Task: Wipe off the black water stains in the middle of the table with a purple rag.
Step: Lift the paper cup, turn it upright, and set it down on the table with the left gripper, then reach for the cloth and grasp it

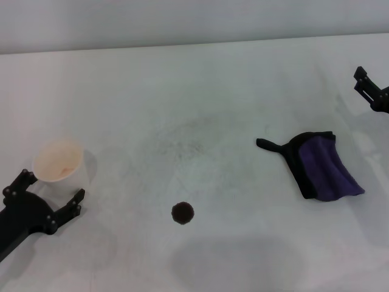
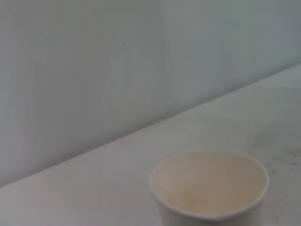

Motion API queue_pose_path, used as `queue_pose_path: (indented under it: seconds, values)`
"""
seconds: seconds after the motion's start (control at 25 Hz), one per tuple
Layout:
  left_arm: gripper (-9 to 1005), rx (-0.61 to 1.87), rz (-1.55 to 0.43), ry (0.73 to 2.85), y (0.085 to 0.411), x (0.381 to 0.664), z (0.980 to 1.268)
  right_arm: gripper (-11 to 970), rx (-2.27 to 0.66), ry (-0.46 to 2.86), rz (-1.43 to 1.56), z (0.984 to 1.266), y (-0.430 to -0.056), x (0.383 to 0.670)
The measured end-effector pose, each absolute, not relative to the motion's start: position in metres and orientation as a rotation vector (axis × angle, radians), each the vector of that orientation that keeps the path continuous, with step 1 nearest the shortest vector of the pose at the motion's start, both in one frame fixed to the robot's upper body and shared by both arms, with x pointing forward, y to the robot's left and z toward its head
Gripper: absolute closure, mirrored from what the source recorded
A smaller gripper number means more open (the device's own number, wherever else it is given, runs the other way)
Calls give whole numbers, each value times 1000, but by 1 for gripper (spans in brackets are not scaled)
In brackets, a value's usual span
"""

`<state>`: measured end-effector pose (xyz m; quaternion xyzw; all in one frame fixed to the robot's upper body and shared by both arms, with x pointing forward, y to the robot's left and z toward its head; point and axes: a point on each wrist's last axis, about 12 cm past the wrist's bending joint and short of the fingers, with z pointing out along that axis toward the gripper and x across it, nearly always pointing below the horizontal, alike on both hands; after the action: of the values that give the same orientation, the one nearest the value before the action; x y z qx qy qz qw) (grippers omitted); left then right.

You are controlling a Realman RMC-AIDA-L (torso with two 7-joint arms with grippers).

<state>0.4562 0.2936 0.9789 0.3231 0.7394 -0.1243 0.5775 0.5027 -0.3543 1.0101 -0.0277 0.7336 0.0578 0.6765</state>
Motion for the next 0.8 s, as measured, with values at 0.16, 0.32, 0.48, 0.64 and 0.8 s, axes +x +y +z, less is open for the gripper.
queue_pose_path:
  seconds: [0.16, 0.32, 0.48, 0.64, 0.8]
  values:
    - [109, 741, -280, 1731, 296, 451, 978, 91, -65, 1647, 132, 1011, -353, 504]
    - [108, 714, -279, 1719, 300, 440, 977, 91, -65, 1647, 131, 1011, -354, 505]
    - [109, 666, -283, 1702, 305, 425, 978, 91, -65, 1647, 128, 1011, -355, 505]
    - [109, 608, -291, 1696, 310, 409, 977, 91, -63, 1648, 125, 1011, -356, 504]
    - [108, 497, -262, 1699, 320, 395, 977, 92, -63, 1646, 125, 1011, -356, 502]
